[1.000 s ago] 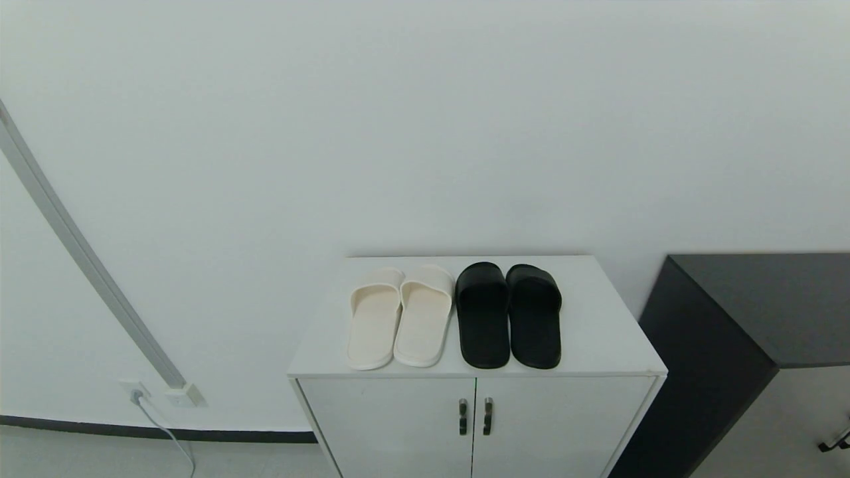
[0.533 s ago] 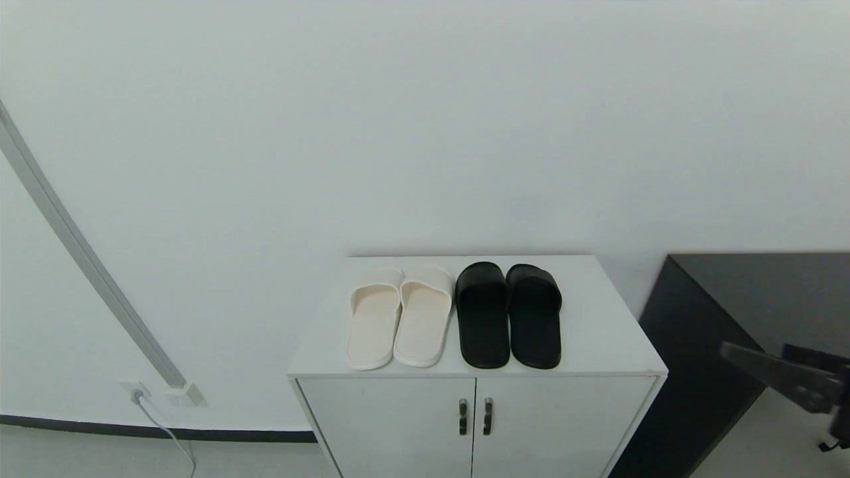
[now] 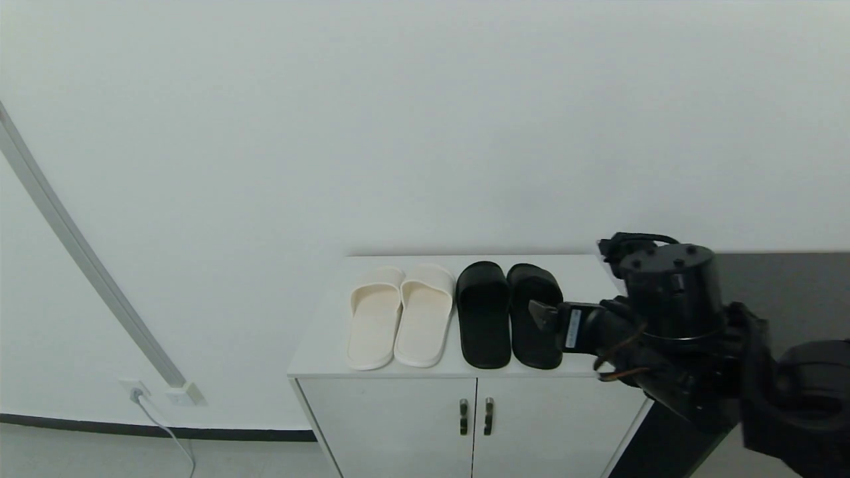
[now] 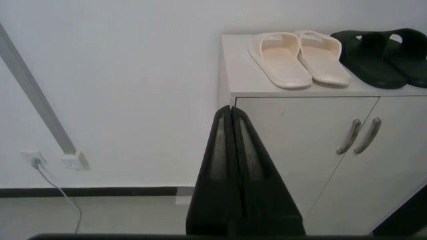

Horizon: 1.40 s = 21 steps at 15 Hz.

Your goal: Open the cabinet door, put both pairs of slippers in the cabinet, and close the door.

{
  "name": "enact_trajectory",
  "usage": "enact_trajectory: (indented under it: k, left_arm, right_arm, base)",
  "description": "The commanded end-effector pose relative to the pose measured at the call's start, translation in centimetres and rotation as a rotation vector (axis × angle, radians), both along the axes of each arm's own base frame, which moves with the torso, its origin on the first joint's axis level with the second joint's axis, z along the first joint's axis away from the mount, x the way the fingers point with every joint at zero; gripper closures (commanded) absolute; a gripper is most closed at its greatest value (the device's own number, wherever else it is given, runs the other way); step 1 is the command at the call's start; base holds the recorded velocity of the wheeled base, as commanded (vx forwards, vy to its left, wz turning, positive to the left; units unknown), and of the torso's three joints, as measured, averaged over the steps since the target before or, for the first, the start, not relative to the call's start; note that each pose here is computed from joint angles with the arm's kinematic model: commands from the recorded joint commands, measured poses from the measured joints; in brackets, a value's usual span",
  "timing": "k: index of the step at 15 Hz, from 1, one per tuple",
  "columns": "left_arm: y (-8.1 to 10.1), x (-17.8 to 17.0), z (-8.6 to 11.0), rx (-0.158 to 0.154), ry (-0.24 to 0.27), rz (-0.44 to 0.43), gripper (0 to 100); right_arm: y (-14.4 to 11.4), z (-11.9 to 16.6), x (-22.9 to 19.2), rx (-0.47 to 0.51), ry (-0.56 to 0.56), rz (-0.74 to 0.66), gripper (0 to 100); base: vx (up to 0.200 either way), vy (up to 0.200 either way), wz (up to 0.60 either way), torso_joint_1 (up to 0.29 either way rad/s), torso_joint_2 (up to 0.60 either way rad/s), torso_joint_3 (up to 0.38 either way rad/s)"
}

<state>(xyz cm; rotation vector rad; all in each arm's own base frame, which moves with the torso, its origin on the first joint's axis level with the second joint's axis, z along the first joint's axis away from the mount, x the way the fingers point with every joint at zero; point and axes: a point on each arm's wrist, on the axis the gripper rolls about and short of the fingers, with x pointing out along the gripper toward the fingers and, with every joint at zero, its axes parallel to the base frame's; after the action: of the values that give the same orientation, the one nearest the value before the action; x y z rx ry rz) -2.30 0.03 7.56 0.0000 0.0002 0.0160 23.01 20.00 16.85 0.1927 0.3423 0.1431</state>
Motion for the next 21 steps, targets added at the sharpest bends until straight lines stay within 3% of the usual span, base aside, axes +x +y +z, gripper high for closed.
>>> enact_trajectory:
  k: [1,9,21]
  left_arm:
    - [0.0,0.0,0.0,0.000,0.001,0.001,100]
    - [0.0,0.0,0.0,0.000,0.001,0.002,100]
    - [0.0,0.0,0.0,0.000,0.001,0.001,100]
  right_arm:
    - [3.3,-2.8,3.2,-0.055,0.014,-0.048,0]
    - [7.3,-7.1,7.7,-0.111,0.013,-0.095,0]
    - [7.7,-10.0,16.2,-0.169,-0.077,-0.170,0]
  base:
    - [0.000,0.000,0.00,0.000,0.00,0.000]
    - [0.000,0.000,0.00,0.000,0.00,0.000]
    - [0.000,0.000,0.00,0.000,0.00,0.000]
